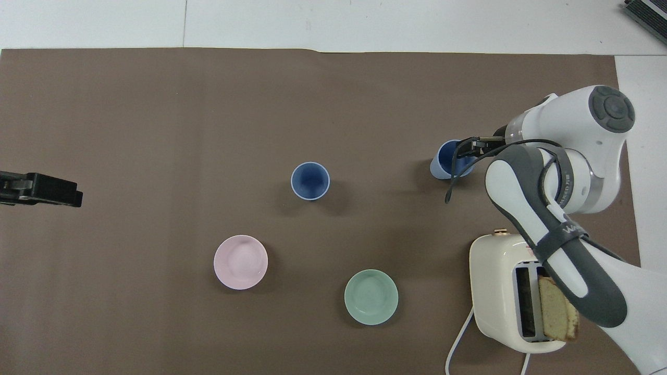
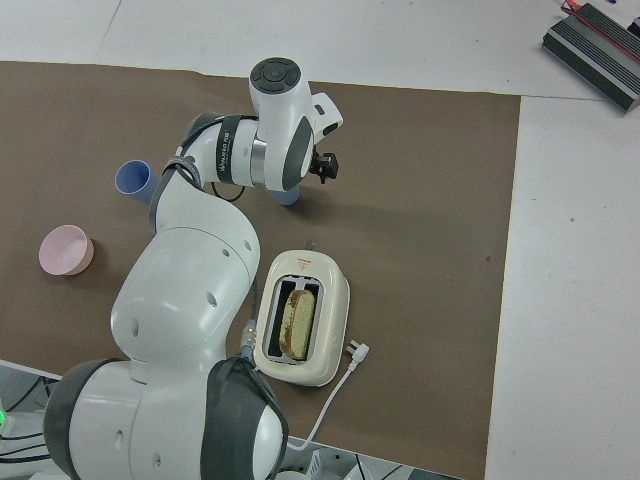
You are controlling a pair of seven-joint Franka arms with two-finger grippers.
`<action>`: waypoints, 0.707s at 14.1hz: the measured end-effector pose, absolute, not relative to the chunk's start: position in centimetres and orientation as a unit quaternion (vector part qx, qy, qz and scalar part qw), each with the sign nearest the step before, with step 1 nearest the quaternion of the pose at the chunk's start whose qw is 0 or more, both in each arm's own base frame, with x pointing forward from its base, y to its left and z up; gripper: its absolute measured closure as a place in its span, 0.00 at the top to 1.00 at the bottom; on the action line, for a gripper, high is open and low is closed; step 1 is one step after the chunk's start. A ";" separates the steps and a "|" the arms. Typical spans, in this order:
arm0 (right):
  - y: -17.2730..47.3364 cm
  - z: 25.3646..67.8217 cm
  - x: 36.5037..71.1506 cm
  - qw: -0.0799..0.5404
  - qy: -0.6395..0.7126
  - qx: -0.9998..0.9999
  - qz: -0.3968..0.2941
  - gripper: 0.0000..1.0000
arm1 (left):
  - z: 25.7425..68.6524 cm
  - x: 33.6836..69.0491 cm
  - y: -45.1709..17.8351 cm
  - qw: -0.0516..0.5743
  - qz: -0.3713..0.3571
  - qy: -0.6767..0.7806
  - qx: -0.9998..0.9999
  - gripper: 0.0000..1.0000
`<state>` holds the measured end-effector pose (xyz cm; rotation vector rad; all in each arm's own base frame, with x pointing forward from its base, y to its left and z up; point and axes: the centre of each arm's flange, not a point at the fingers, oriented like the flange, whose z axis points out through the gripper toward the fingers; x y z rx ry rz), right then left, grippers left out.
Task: Stack blue cups with both arms
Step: 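Grasp the second blue cup with the right gripper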
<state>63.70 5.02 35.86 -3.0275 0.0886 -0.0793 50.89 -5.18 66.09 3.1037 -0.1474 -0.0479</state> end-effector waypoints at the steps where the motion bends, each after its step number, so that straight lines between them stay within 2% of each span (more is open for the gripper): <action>1: 5.3 35.8 63.7 0.056 0.027 -0.998 -0.026 1.00 | 66.4 50.7 -5.2 0.017 -0.013 -0.048 0.999 1.00; 2: 5.4 35.8 63.7 0.056 0.026 -0.998 -0.026 0.96 | 66.6 50.5 -5.2 0.017 -0.011 -0.048 0.999 1.00; 4: 5.4 35.8 63.7 0.056 0.026 -0.998 -0.026 0.68 | 67.0 50.2 -5.1 0.017 -0.008 -0.047 0.999 1.00; 8: 5.4 35.8 63.7 0.056 0.026 -0.998 -0.026 0.23 | 67.1 50.2 -4.5 0.017 -0.008 -0.042 0.999 1.00; 10: 5.4 35.9 63.7 0.056 0.026 -0.998 -0.027 0.05 | 67.0 50.2 -4.4 0.017 -0.008 -0.040 0.999 1.00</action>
